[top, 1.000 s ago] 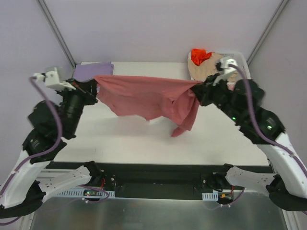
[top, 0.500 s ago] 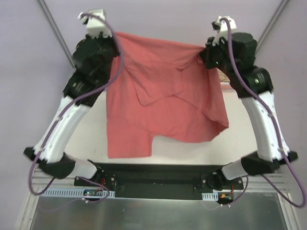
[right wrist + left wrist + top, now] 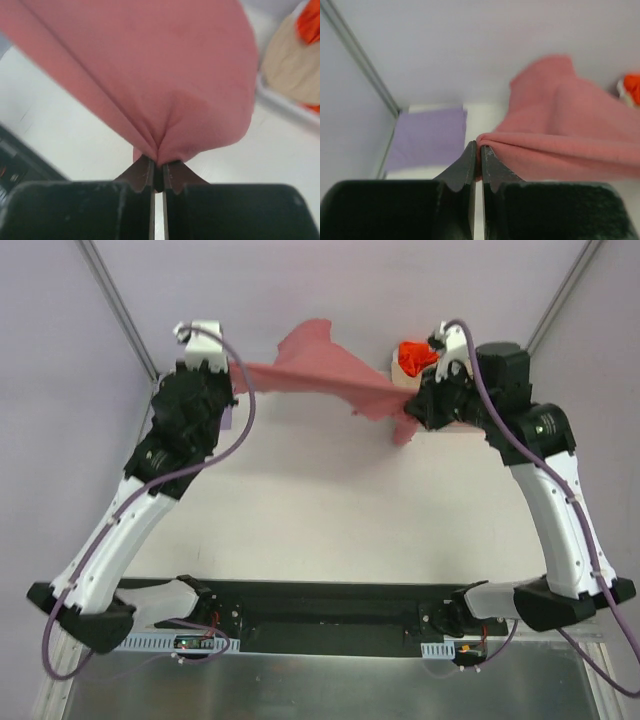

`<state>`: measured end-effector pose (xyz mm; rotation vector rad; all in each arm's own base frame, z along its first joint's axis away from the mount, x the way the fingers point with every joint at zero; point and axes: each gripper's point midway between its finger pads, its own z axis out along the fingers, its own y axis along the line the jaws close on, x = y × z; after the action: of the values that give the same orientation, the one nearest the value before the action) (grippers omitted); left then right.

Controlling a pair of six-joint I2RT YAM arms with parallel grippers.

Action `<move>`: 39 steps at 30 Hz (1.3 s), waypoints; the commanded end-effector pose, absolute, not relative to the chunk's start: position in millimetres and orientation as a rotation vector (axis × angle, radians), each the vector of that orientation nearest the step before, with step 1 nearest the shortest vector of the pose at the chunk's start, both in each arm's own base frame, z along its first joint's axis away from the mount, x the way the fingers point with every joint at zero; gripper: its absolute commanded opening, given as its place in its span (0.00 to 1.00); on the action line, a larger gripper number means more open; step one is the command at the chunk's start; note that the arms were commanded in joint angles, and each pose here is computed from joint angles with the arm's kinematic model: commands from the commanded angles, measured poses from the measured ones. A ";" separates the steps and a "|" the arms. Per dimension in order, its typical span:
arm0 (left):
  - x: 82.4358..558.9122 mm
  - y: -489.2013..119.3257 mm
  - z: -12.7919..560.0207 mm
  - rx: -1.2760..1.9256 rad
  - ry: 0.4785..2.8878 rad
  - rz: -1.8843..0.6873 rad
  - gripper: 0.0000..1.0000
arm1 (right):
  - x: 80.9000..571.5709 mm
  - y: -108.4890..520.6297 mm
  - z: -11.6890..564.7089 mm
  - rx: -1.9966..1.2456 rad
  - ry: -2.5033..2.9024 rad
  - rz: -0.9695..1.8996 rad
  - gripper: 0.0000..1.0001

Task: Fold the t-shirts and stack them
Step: Flatten out the tshirt

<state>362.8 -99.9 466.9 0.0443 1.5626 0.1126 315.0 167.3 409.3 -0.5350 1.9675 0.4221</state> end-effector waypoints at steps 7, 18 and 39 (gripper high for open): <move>326.8 -53.0 222.8 -0.218 1.990 0.239 0.01 | 273.5 189.2 216.2 -0.547 2.450 0.569 0.46; 312.8 -58.5 170.9 -0.440 2.262 0.061 0.99 | 285.2 165.4 138.9 -0.271 2.597 0.348 0.96; 145.1 -64.4 38.0 -0.913 2.606 -0.165 0.99 | 172.8 254.7 62.4 -0.336 2.541 0.398 0.71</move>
<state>166.9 -55.8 54.9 -0.8360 2.5050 -0.1422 154.2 227.8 64.5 -0.4931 2.5852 0.3489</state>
